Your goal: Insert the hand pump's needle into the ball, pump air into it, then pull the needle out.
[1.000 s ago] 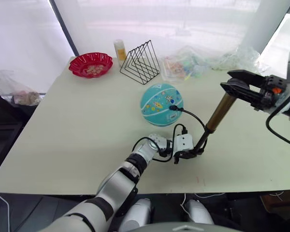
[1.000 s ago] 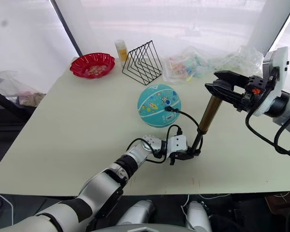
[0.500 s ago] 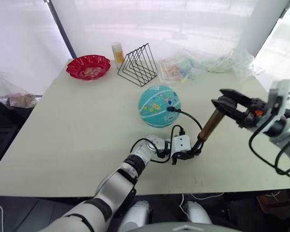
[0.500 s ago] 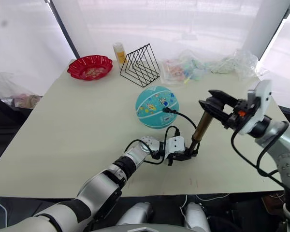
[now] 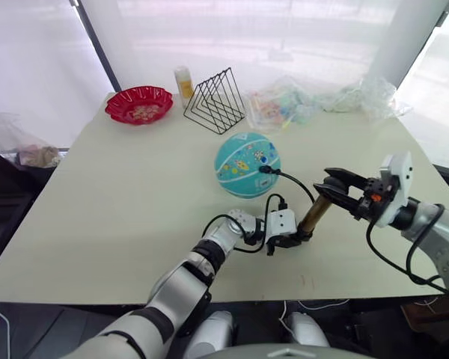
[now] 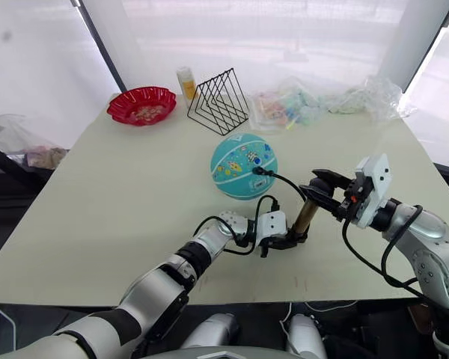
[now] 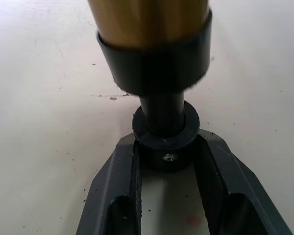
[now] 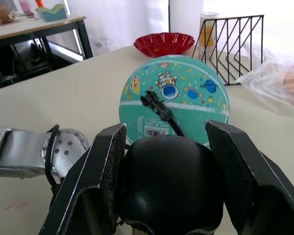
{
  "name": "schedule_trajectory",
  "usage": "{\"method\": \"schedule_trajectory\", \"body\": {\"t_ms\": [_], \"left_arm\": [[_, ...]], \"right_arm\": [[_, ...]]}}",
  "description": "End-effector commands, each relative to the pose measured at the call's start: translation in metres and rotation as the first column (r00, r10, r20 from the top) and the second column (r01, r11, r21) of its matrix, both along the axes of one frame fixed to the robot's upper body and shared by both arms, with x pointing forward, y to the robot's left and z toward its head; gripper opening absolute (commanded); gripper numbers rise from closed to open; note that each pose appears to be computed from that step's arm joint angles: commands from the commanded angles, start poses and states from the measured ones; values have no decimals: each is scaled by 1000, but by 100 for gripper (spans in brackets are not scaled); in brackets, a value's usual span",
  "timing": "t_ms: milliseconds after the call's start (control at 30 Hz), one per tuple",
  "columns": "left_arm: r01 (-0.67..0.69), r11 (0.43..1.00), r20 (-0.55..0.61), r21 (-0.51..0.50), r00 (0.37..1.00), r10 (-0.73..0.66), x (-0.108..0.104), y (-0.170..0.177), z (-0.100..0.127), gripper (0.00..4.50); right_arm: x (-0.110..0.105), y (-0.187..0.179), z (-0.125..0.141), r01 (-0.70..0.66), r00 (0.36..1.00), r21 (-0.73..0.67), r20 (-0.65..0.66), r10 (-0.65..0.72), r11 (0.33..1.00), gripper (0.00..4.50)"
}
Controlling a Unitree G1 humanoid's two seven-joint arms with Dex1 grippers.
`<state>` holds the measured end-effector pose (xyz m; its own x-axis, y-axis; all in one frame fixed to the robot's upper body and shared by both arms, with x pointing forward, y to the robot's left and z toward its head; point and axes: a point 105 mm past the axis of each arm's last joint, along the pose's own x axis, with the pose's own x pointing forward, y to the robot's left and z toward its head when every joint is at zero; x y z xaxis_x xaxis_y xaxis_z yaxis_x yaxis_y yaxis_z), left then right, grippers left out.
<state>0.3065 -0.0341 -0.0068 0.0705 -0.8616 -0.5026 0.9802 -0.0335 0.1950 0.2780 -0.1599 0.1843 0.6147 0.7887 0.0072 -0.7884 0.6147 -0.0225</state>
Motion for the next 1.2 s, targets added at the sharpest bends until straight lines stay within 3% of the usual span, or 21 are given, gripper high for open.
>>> {"method": "schedule_trajectory", "body": {"t_ms": [33, 133, 300, 533, 600, 667, 733, 833, 967, 1100, 1200], "left_arm": [[23, 944, -211, 330, 976, 50, -43, 57, -83, 111], [25, 944, -212, 328, 976, 47, -43, 56, -83, 111], [27, 945, -211, 326, 976, 45, -43, 55, -83, 111], [28, 945, -211, 326, 976, 44, -44, 55, -83, 111], [29, 945, -211, 326, 977, 43, -44, 55, -83, 111], [27, 945, -212, 325, 976, 45, -44, 54, -83, 111], [25, 945, -211, 325, 976, 46, -43, 55, -83, 111], [24, 946, -207, 324, 977, 46, -43, 55, -83, 111], [20, 947, -202, 320, 978, 47, -43, 54, -83, 111], [22, 956, -184, 294, 982, 34, -42, 51, -80, 111], [28, 957, -175, 287, 984, 24, -44, 49, -81, 111]], "right_arm": [[-5, -20, 81, -1, 973, 33, 230, -7, 999, 207], [-9, -29, 114, -1, 958, 38, 287, -10, 999, 207], [-18, -36, 147, 3, 940, 49, 339, -20, 999, 207], [-18, -35, 151, 7, 940, 79, 340, -34, 997, 207], [-16, -31, 134, 8, 955, 20, 297, -13, 1000, 207], [-9, -23, 72, 10, 988, -77, 155, 2, 997, 207], [-9, -18, 28, 12, 997, -109, 82, -3, 994, 207], [-11, -14, -2, 29, 998, -103, 66, -22, 994, 207], [-18, -7, -19, -3, 998, -148, 62, 12, 989, 207], [-24, 6, -81, -17, 1000, -217, -22, 13, 976, 207], [-22, 5, -91, 4, 1000, -259, 24, 2, 966, 207]]}}
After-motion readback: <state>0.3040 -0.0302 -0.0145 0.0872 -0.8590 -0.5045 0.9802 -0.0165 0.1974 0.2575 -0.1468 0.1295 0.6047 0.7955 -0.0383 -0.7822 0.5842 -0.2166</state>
